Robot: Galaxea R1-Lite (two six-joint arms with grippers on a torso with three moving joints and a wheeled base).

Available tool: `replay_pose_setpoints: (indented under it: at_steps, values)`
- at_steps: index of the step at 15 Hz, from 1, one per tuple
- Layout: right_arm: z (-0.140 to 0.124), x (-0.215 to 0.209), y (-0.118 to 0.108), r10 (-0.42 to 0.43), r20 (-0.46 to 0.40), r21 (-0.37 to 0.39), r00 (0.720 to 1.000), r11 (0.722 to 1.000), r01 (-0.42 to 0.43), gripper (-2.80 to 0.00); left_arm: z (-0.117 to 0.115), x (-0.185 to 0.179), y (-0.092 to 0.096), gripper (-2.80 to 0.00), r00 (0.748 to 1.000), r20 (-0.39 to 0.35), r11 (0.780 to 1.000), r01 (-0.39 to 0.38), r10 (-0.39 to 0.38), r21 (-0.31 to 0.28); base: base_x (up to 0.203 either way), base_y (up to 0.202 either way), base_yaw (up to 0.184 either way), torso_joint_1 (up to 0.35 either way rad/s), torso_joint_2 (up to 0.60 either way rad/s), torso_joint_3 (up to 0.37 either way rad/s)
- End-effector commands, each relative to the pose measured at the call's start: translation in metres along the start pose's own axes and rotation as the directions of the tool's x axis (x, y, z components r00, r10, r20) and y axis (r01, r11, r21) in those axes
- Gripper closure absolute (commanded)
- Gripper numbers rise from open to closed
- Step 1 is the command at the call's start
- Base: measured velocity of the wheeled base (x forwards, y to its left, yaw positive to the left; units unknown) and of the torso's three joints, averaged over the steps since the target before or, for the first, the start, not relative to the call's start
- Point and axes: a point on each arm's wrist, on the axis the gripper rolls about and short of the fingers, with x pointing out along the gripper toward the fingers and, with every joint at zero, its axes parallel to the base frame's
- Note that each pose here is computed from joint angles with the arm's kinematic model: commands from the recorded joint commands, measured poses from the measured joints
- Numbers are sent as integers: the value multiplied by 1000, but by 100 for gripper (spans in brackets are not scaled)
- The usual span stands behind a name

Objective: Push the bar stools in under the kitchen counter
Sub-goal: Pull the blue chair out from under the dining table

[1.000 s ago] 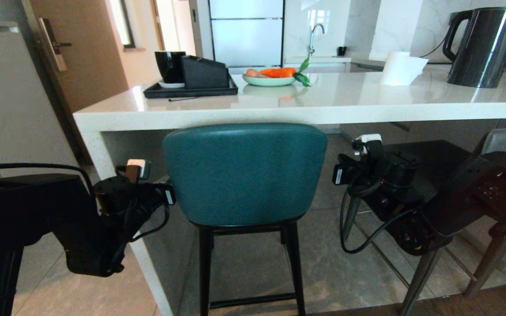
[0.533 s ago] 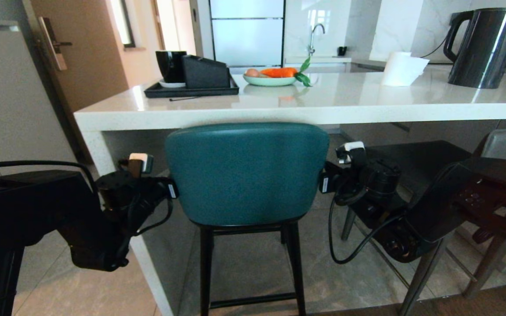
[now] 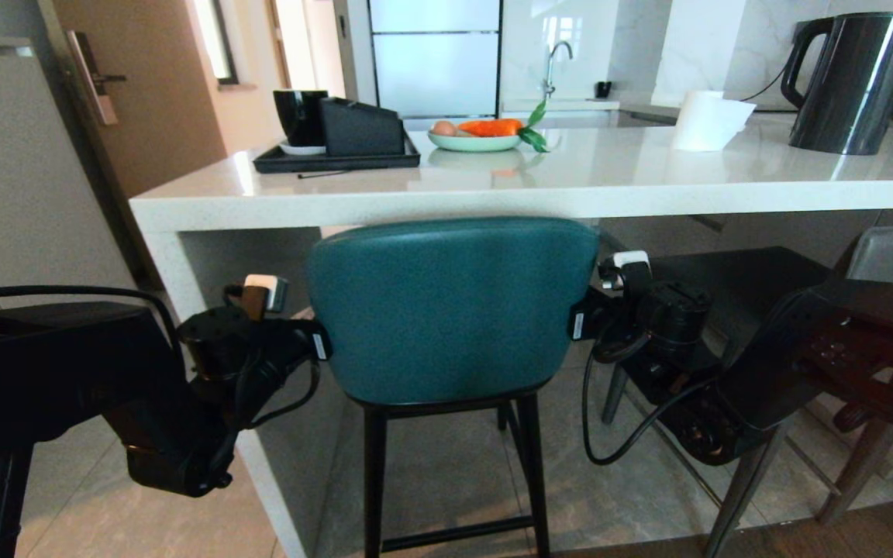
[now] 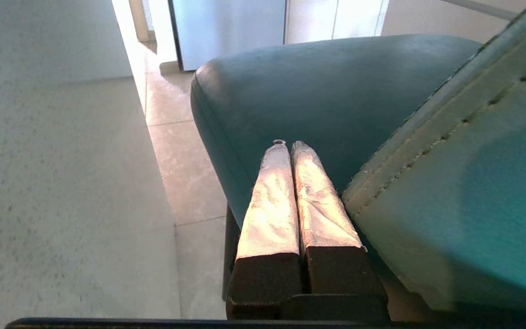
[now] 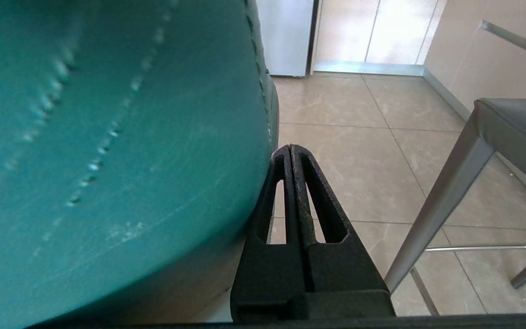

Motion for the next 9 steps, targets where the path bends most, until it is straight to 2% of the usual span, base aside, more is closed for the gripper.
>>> replay_pose_setpoints:
  at_steps: [1, 9]
  values:
    - [3, -4, 4, 19, 5, 0, 1000, 1000, -19, 0, 0, -7, -2, 0, 1000, -14, 1000, 9, -9, 0, 0, 0, 0, 0, 0, 0]
    - [22, -38, 24, 53, 15, 4, 998, 999, -54, 0, 8, -38, -11, 0, 998, -61, 1000, 5, -5, 0, 0, 0, 0, 0, 0, 0]
